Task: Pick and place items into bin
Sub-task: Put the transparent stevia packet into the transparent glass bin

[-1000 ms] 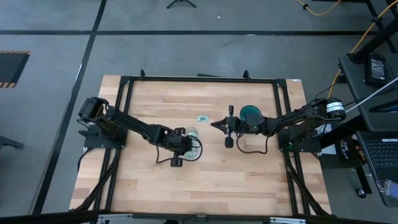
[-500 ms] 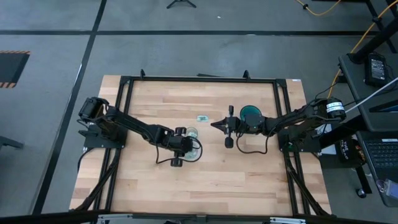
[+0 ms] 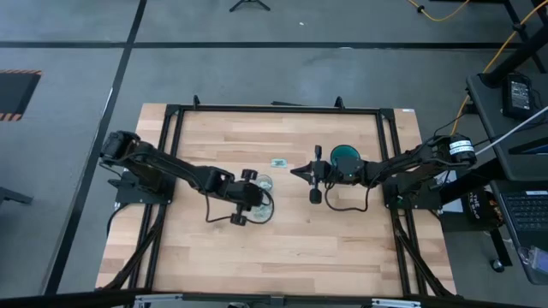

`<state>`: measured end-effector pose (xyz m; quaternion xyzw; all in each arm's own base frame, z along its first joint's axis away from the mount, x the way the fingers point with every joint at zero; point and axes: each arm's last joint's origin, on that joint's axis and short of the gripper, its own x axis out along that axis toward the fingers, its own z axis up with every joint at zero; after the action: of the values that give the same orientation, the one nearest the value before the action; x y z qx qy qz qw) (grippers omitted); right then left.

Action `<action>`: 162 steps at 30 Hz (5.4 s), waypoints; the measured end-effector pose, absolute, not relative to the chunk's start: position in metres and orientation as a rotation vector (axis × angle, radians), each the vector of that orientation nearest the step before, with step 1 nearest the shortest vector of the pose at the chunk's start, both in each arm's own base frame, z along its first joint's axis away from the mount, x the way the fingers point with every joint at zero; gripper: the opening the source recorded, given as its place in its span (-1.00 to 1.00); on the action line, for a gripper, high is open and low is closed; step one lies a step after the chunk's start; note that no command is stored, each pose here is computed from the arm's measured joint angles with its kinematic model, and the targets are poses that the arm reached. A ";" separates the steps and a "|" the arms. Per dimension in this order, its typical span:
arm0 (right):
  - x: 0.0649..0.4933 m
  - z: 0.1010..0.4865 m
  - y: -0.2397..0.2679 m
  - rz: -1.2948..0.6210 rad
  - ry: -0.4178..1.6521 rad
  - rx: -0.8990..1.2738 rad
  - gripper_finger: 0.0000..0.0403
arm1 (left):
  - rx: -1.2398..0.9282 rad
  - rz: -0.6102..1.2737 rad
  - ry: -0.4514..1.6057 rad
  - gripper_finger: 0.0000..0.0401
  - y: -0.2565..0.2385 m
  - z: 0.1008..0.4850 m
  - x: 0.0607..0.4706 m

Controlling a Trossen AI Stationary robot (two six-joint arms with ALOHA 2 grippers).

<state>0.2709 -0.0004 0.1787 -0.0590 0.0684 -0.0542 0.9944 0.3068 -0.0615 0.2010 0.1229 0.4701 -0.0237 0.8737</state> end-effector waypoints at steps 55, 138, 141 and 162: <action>0.297 0.244 -0.065 -0.305 0.868 -0.025 -0.91 | 0.205 -0.026 0.312 -0.97 0.072 0.176 0.193; 0.326 0.137 -0.123 -0.240 1.774 0.220 0.14 | 0.163 -0.020 0.321 -0.96 0.072 0.175 0.193; 0.326 0.134 -0.123 -0.221 1.787 0.208 0.14 | 0.165 -0.020 0.321 -0.96 0.072 0.175 0.193; 0.331 0.134 -0.126 -0.153 1.790 0.140 -0.92 | 0.166 -0.016 0.322 -0.96 0.072 0.175 0.193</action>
<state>0.3313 -0.1261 0.1338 0.0607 0.7788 -0.0665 0.6208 0.1932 0.0725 0.1754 0.0825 0.1599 -0.0082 0.9836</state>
